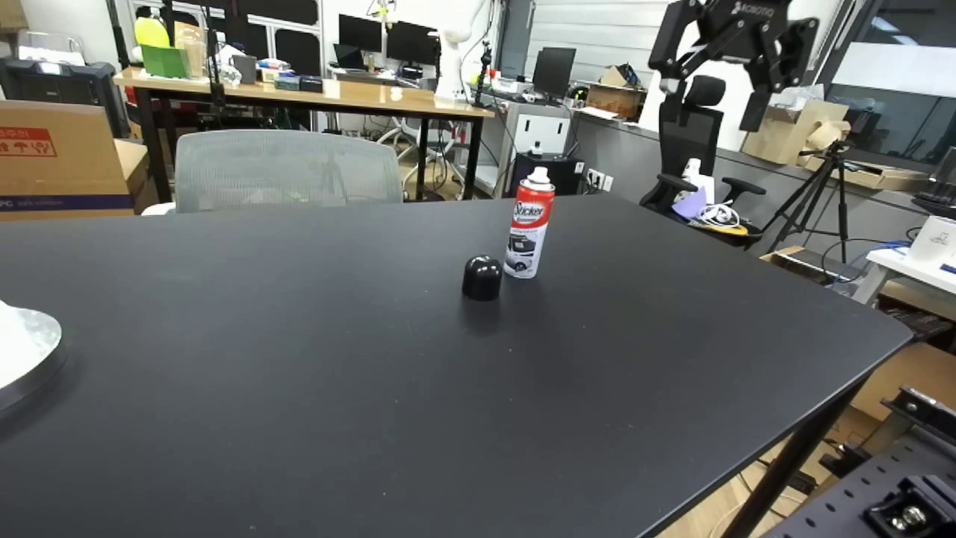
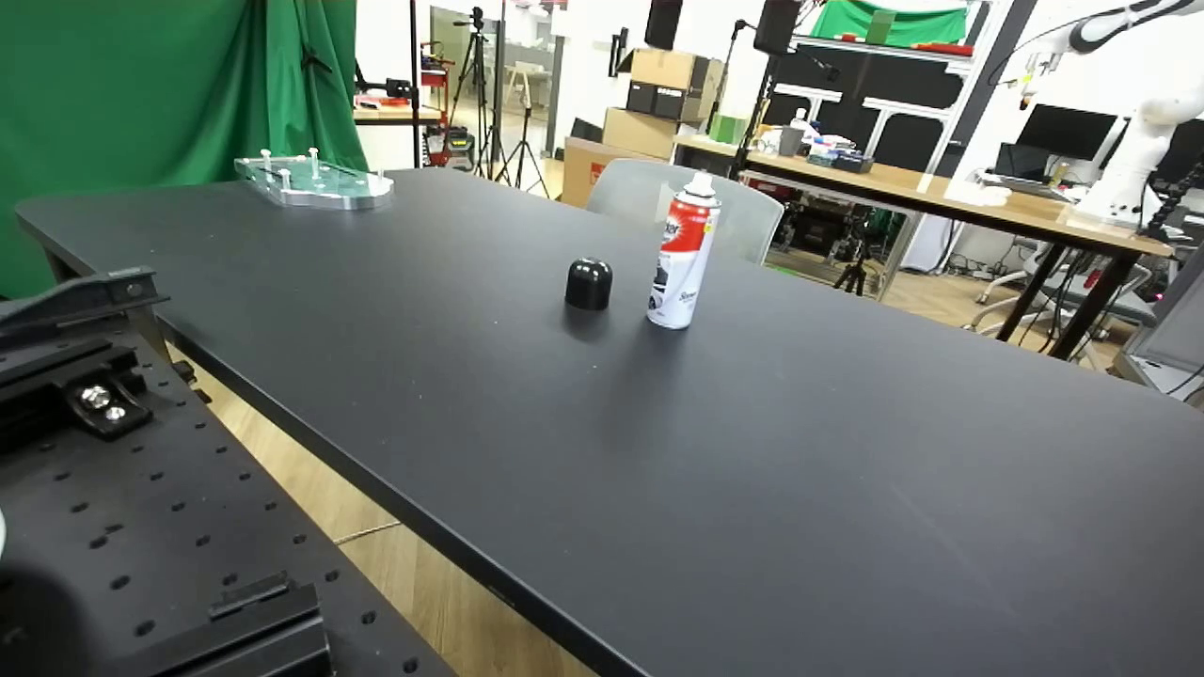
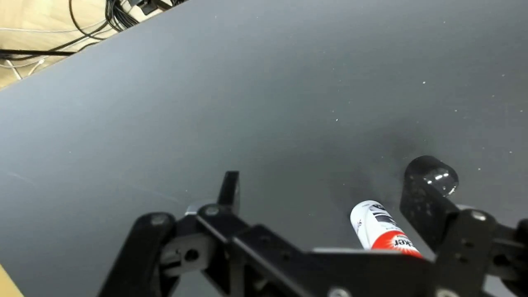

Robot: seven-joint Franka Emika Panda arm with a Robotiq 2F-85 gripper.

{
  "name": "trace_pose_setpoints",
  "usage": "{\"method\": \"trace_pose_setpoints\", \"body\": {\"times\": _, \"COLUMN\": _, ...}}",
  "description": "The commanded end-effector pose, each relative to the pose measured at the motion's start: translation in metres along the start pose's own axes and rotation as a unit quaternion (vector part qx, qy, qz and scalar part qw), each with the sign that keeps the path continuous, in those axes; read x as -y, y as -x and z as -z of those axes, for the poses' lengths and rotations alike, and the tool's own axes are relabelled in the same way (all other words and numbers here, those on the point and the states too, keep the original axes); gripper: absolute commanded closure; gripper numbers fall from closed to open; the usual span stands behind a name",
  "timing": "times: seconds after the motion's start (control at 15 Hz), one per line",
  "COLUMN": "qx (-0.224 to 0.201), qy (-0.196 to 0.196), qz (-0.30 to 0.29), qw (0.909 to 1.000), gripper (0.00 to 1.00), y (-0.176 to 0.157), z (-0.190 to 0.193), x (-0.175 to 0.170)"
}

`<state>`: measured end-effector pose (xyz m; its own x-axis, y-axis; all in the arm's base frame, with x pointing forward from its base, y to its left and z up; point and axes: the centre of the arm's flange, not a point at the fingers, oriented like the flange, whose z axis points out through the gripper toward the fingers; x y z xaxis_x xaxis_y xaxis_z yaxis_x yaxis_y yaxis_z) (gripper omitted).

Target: Place the lid on the spray can

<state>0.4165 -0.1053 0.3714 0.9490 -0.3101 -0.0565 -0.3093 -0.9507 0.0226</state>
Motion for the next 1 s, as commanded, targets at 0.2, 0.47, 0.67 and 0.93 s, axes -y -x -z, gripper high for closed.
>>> {"method": "trace_pose_setpoints", "body": {"times": 0.2, "qx": -0.014, "qy": 0.013, "qz": 0.003, "qw": 0.9998, "gripper": 0.00, "y": -0.067, "z": -0.058, "x": 0.056}}
{"method": "trace_pose_setpoints", "body": {"times": 0.47, "qx": -0.027, "qy": -0.003, "qz": 0.013, "qw": 0.9995, "gripper": 0.00, "y": -0.086, "z": -0.090, "x": 0.089}}
{"method": "trace_pose_setpoints", "body": {"times": 0.67, "qx": -0.020, "qy": -0.037, "qz": 0.013, "qw": 0.9990, "gripper": 0.00, "y": -0.095, "z": -0.111, "x": 0.116}}
{"method": "trace_pose_setpoints", "body": {"times": 0.93, "qx": -0.010, "qy": -0.037, "qz": 0.019, "qw": 0.9991, "gripper": 0.00, "y": -0.083, "z": -0.118, "x": 0.122}}
